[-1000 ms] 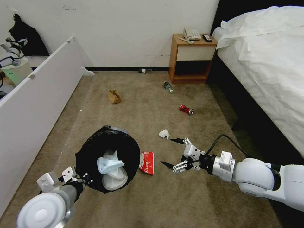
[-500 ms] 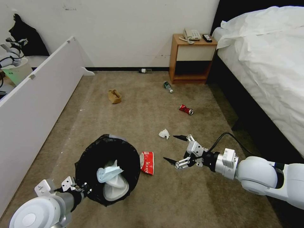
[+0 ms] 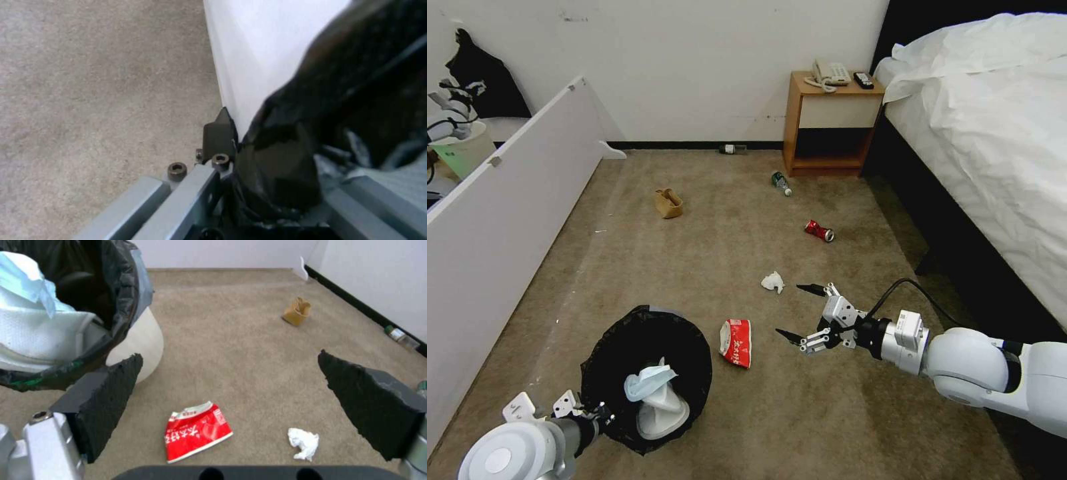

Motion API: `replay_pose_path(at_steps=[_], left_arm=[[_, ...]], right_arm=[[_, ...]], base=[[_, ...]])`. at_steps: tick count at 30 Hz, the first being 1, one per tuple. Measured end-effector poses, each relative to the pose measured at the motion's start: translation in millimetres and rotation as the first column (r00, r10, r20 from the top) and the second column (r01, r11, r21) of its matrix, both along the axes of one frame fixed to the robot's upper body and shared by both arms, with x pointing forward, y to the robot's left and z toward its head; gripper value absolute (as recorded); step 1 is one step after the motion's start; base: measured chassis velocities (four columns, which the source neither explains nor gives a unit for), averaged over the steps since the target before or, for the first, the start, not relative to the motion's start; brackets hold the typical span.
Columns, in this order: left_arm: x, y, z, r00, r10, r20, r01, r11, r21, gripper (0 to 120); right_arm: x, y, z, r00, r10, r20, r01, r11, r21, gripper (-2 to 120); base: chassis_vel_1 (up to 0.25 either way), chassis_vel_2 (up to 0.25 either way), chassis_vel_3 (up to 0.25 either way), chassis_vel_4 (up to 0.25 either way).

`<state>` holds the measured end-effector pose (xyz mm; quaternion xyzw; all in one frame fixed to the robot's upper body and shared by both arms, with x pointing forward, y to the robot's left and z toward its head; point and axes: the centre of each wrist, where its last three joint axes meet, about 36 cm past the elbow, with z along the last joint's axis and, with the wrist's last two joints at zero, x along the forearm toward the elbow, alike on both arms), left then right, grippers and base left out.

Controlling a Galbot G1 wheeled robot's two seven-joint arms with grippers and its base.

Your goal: Pick up the trash bin and place the garbage on the floor into it.

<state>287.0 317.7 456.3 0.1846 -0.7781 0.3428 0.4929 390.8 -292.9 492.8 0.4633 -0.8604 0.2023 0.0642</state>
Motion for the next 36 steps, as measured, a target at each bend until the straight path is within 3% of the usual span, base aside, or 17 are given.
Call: replay_pose_path(at_steps=[8,20,36], left_arm=[[-10.4,8.4,-1.8,0.999,0.024,-0.026,-0.024,1.000,0.006,0],[-34.0,-6.3,3.6,0.999,0.018,-0.046,-0.020,0.999,-0.027,0],[-30.8,-14.7,-5.3,0.999,0.014,-0.049,-0.015,0.999,-0.029,0]], right_arm=[[-1,-4,0,1.000,-0.008,0.000,0.008,1.000,-0.005,100],[3,-4,0,1.000,-0.009,0.008,0.009,1.000,-0.006,100],[4,-3,-1,1.000,-0.008,0.006,0.008,1.000,-0.009,100]], base=[[0.000,0.000,0.000,0.000],[0.000,0.000,0.000,0.000],[0.000,0.000,0.000,0.000]])
